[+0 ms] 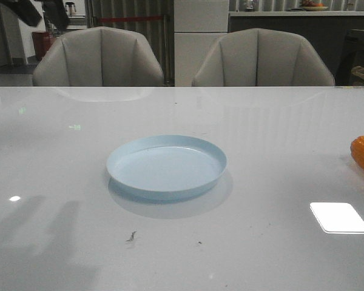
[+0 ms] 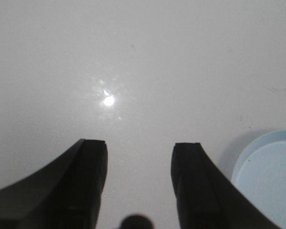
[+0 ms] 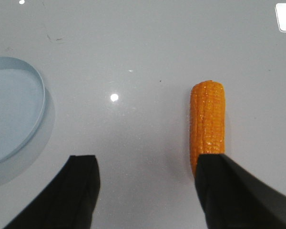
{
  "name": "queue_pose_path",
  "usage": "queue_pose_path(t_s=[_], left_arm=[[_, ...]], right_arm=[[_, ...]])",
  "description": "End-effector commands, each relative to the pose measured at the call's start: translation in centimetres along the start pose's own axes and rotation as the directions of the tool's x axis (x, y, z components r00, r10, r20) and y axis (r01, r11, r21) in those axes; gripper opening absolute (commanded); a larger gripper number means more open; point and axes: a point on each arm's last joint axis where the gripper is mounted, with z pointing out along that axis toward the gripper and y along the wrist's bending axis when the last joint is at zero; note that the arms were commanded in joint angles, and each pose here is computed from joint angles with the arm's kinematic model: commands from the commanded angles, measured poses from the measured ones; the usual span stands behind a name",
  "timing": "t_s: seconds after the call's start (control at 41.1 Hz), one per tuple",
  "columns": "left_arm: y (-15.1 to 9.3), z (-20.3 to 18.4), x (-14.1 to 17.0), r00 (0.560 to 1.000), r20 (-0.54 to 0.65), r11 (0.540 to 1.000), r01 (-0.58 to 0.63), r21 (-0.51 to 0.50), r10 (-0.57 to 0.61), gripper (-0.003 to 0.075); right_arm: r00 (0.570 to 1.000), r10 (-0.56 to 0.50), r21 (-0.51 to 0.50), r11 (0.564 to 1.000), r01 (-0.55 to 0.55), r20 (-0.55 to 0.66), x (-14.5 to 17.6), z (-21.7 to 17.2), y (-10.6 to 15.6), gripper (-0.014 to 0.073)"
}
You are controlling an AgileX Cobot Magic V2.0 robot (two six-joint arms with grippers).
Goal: Place corn on plate with both arms
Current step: 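Lower the right gripper over the orange corn cob and grasp it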
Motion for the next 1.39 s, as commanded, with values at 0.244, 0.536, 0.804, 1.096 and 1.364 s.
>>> queue_pose_path(t_s=[0.244,0.536,0.804,1.096,1.364], left_arm=[[2.1,-8.5,7.8,0.953,0.297,0.992,0.094,-0.09,-0.063,0.0388],[0.4,-11.0,16.8,0.961,0.251,0.988,0.141,-0.068,-0.12,0.0388],[-0.2,-14.1,18.3,0.927,0.344,0.983,0.177,-0.049,-0.15,0.0388],[-0.3,-16.4,18.1,0.883,0.449,0.983,0.176,-0.05,-0.135,0.0388],[-0.3,-16.9,18.1,0.874,0.467,0.983,0.175,-0.05,-0.132,0.0388]], right_arm=[[0.998,0.062,0.1,0.993,-0.059,-0.029,-8.3,5.0,-3.0,0.0538],[0.978,0.101,0.133,0.988,-0.077,-0.185,-8.1,11.6,-4.8,0.0538],[0.946,0.11,0.148,0.987,-0.067,-0.305,-5.3,15.8,-5.6,0.0538],[0.927,0.093,0.158,0.987,-0.037,-0.363,-3.6,18.0,-6.2,0.0509],[0.934,0.09,0.158,0.987,-0.037,-0.345,-3.7,18.5,-6.3,0.0277]])
